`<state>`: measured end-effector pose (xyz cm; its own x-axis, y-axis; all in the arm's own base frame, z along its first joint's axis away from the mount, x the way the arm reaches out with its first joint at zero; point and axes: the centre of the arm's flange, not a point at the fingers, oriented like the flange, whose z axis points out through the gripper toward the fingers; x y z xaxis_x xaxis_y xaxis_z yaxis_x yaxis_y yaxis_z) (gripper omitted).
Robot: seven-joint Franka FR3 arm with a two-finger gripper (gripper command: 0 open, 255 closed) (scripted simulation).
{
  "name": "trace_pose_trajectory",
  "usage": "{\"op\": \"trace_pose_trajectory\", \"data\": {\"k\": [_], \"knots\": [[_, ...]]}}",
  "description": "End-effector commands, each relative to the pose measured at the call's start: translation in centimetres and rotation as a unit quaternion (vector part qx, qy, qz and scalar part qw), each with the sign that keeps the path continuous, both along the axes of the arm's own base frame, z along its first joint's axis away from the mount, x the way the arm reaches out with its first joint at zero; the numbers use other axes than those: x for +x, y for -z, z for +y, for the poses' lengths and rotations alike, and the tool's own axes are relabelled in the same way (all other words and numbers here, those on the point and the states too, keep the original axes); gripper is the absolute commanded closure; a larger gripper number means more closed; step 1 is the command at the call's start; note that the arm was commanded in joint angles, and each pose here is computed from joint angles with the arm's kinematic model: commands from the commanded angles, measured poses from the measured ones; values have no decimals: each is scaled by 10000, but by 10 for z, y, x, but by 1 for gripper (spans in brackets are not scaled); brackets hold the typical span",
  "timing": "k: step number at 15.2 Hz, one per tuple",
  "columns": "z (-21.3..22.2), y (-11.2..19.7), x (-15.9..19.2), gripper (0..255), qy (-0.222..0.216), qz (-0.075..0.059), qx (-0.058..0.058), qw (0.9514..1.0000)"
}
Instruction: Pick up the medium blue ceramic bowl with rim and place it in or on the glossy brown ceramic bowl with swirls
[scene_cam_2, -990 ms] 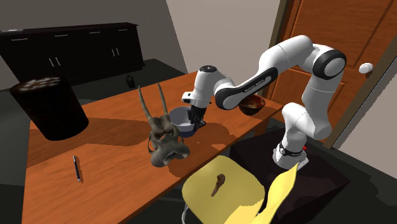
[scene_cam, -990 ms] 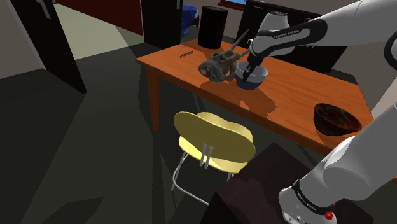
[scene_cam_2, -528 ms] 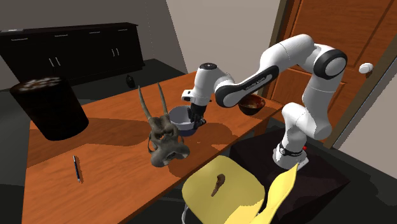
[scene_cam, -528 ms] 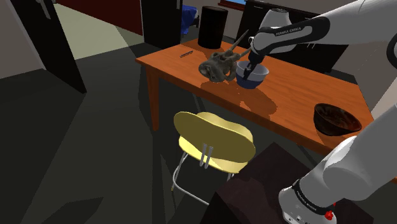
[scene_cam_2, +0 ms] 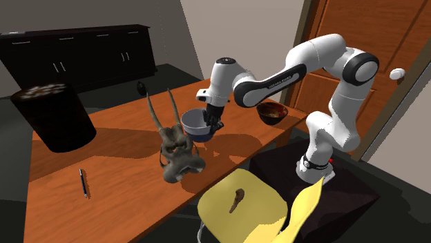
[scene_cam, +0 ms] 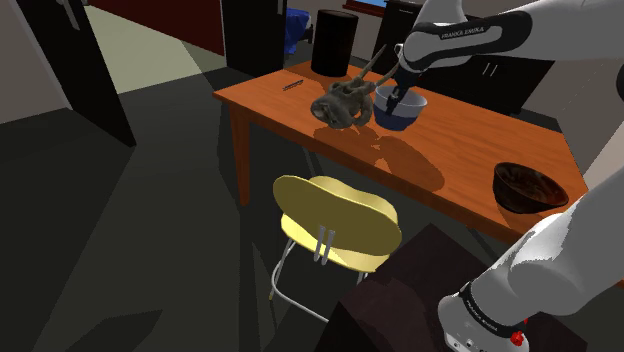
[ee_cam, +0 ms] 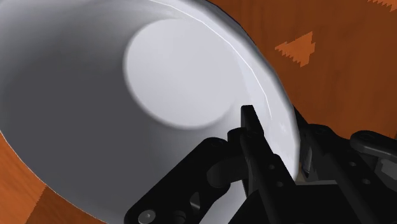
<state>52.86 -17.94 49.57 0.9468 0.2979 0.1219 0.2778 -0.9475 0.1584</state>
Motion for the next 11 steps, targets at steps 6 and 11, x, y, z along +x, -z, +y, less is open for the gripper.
{"op": "trace_pose_trajectory", "data": {"k": [6, 11], "knots": [[0, -38, -2, 255, -1, -8, -3, 10000], [0, -64, -2, 255, -1, -8, -3, 10000]]}}
